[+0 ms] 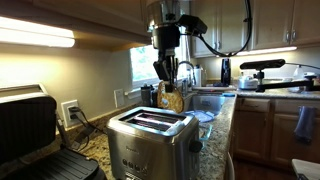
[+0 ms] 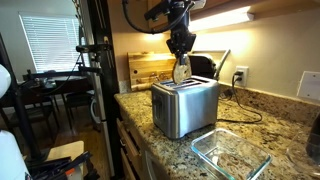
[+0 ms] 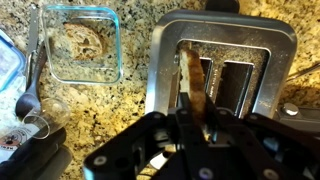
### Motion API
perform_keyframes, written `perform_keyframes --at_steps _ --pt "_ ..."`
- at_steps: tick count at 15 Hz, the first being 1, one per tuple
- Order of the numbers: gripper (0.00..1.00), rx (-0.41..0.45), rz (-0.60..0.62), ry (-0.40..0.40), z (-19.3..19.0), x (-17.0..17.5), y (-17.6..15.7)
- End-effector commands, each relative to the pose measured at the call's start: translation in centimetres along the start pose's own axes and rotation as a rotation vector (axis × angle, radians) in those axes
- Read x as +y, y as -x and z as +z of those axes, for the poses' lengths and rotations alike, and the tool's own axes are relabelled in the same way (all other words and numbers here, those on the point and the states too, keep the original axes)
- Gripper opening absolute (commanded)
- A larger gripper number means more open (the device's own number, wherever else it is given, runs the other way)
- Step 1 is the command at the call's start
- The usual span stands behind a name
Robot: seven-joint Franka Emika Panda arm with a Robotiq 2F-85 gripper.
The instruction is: Put a slice of bread in the toaster
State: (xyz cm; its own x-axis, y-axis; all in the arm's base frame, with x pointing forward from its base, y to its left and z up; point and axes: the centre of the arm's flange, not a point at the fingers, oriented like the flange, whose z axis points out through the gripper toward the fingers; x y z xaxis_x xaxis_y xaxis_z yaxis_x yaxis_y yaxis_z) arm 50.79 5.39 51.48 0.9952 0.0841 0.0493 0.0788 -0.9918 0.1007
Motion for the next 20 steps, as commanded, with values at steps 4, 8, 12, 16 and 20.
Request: perform_keyframes --at_steps 4,8,12,16,20 --pt "0.07 -0.01 0.01 0.008 -0.4 -0.3 -1.6" --pt "0.07 -0.014 0.009 0.004 -0.1 -0.4 -2.3" --pt "0.07 -0.015 0.006 0.001 0.2 -0.5 -2.7" --pt "0.07 -0.019 0.006 0.001 0.3 -0.5 -2.9" --pt "0.46 -0.021 0.012 -0.002 0.3 -0.4 -3.0"
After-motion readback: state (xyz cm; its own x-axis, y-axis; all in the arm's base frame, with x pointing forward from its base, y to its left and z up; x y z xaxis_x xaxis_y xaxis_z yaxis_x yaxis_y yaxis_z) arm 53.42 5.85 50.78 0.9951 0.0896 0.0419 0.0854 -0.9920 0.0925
